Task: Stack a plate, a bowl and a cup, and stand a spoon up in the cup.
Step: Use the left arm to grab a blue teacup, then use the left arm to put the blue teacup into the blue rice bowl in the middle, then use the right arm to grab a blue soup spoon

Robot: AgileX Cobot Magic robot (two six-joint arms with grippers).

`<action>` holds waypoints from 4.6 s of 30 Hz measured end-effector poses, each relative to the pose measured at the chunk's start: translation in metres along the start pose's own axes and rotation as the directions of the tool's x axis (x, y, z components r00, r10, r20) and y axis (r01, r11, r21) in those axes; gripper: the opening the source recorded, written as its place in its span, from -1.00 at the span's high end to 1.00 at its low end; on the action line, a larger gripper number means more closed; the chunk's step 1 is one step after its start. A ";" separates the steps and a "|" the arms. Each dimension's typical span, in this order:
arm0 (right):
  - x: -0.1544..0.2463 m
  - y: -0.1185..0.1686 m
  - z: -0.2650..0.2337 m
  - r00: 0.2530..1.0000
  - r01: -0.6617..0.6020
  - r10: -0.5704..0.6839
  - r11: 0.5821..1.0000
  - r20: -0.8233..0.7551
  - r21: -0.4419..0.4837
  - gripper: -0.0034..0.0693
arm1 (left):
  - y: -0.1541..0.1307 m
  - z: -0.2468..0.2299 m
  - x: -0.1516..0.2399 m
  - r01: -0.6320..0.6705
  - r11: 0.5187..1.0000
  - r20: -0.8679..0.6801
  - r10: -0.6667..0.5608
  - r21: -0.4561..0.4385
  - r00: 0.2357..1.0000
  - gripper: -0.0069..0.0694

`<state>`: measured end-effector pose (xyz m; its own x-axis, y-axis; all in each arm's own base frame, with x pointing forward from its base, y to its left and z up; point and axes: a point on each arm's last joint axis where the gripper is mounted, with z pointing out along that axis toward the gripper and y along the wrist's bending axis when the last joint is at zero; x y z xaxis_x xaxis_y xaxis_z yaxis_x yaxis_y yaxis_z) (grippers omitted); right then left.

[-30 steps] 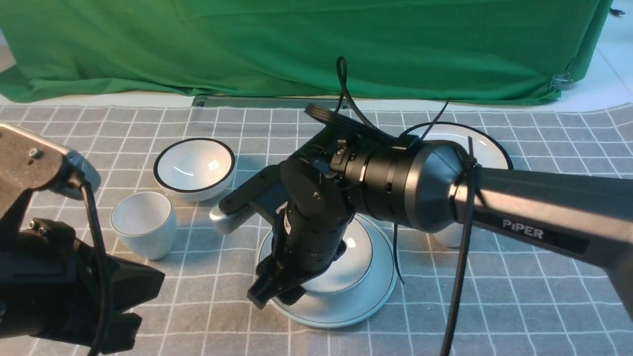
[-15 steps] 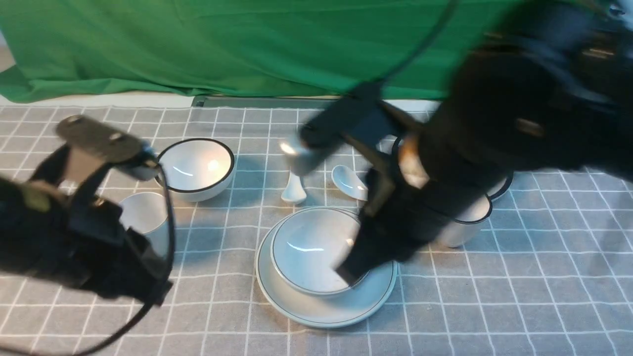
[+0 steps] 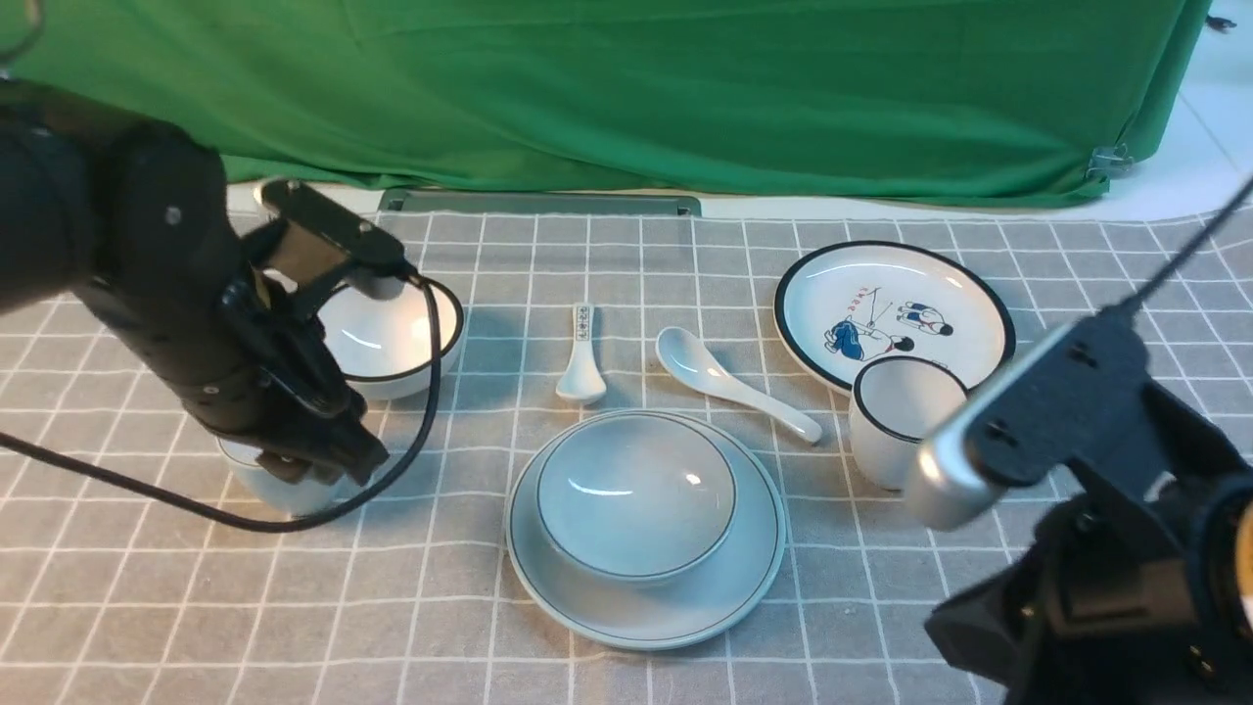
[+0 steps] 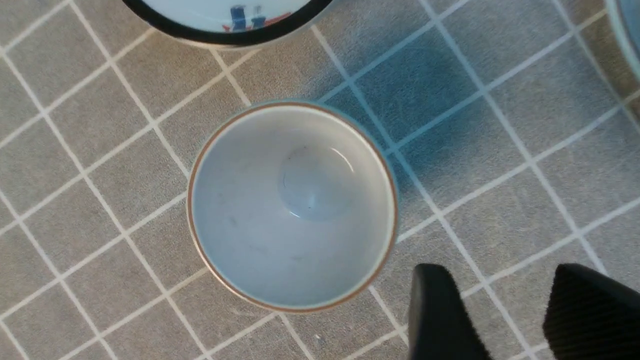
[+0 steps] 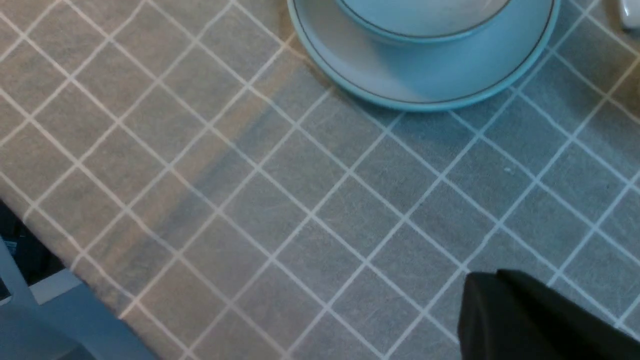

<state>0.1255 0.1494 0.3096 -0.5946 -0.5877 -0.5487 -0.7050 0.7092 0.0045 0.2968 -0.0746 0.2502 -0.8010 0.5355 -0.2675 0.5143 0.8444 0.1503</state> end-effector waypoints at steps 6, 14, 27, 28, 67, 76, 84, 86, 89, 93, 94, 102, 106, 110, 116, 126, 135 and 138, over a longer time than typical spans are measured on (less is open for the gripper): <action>0.013 -0.001 0.001 1.000 -0.026 0.026 1.000 -0.015 0.002 0.79 | 0.021 0.018 -0.001 0.057 0.998 0.024 -0.057 -0.005 0.998 -0.40; 0.013 -0.001 0.001 1.000 -0.028 0.028 1.000 -0.008 0.000 0.76 | 0.019 0.059 -0.003 0.006 0.998 -0.059 -0.003 0.060 0.998 0.14; 0.030 -0.011 -0.025 0.998 -0.059 0.060 0.996 -0.016 0.069 0.75 | -0.047 -0.026 -0.051 -0.158 0.974 0.113 0.141 0.164 0.984 0.74; 0.030 -0.011 -0.026 0.998 -0.060 0.061 0.995 -0.017 0.078 0.75 | -0.049 -0.030 -0.054 -0.166 0.972 0.125 0.147 0.163 0.981 0.74; 0.055 -0.023 -0.071 0.968 -0.221 0.204 0.970 0.149 0.103 0.32 | -0.140 0.052 -0.124 -0.376 0.894 0.011 0.385 0.243 0.923 0.33; 0.048 -0.022 -0.067 0.973 -0.206 0.190 0.972 0.133 0.115 -0.05 | -0.137 0.003 -0.121 -0.301 0.911 0.075 0.292 0.283 0.954 -0.19; -0.033 -0.023 -0.037 1.000 -0.012 0.011 0.978 0.006 0.208 0.25 | -0.110 -0.141 -0.073 -0.264 0.939 0.363 0.172 0.220 0.916 0.52; -0.060 -0.032 -0.013 0.997 0.042 -0.028 0.976 -0.068 0.216 0.25 | -0.103 -0.172 -0.043 -0.253 0.945 0.443 0.139 0.209 0.886 0.71; -0.095 -0.058 0.032 0.984 0.076 -0.050 0.986 -0.173 0.146 0.25 | -0.098 -0.192 0.009 -0.228 0.949 0.506 0.090 0.218 0.858 0.80; -0.115 -0.082 0.069 0.976 0.064 -0.052 0.997 -0.212 0.049 0.22 | -0.096 -0.187 0.052 -0.208 0.954 0.545 0.058 0.217 0.837 0.81; -0.122 -0.092 0.083 0.974 0.060 -0.053 0.998 -0.220 0.024 0.19 | -0.095 -0.187 0.072 -0.191 0.957 0.584 0.029 0.218 0.811 0.81; -0.140 -0.115 0.136 0.952 0.156 -0.157 0.987 -0.264 -0.026 -0.12 | -0.095 -0.170 0.125 -0.149 0.961 0.644 -0.039 0.234 0.764 0.80; -0.144 -0.136 0.182 0.932 0.154 -0.161 0.987 -0.325 -0.048 -0.19 | -0.094 -0.171 0.129 -0.147 0.961 0.655 -0.045 0.235 0.754 0.80; -0.146 -0.150 0.216 0.914 0.141 -0.154 0.988 -0.375 -0.064 -0.19 | -0.095 -0.172 0.129 -0.144 0.959 0.658 -0.054 0.244 0.751 0.80; -0.153 -0.160 0.235 0.916 0.137 -0.149 0.989 -0.372 -0.058 -0.20 | -0.095 -0.172 0.129 -0.141 0.958 0.657 -0.061 0.249 0.751 0.80; -0.147 -0.164 0.257 0.903 0.142 -0.161 0.987 -0.399 -0.077 -0.20 | -0.095 -0.172 0.128 -0.141 0.958 0.658 -0.061 0.249 0.750 0.79; -0.140 -0.165 0.273 0.891 0.146 -0.170 0.985 -0.420 -0.091 -0.16 | -0.095 -0.172 0.128 -0.139 0.959 0.666 -0.065 0.249 0.743 0.79; -0.140 -0.165 0.272 0.891 0.150 -0.173 0.985 -0.420 -0.087 0.00 | -0.095 -0.172 0.128 -0.139 0.959 0.666 -0.065 0.249 0.743 0.79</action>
<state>0.4306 0.2204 0.1579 -0.5699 -0.8100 -0.1382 -0.8175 0.5760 -0.0049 0.0931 -0.0832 0.3659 -0.4245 0.3316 -0.8425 0.6806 0.7306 -0.0554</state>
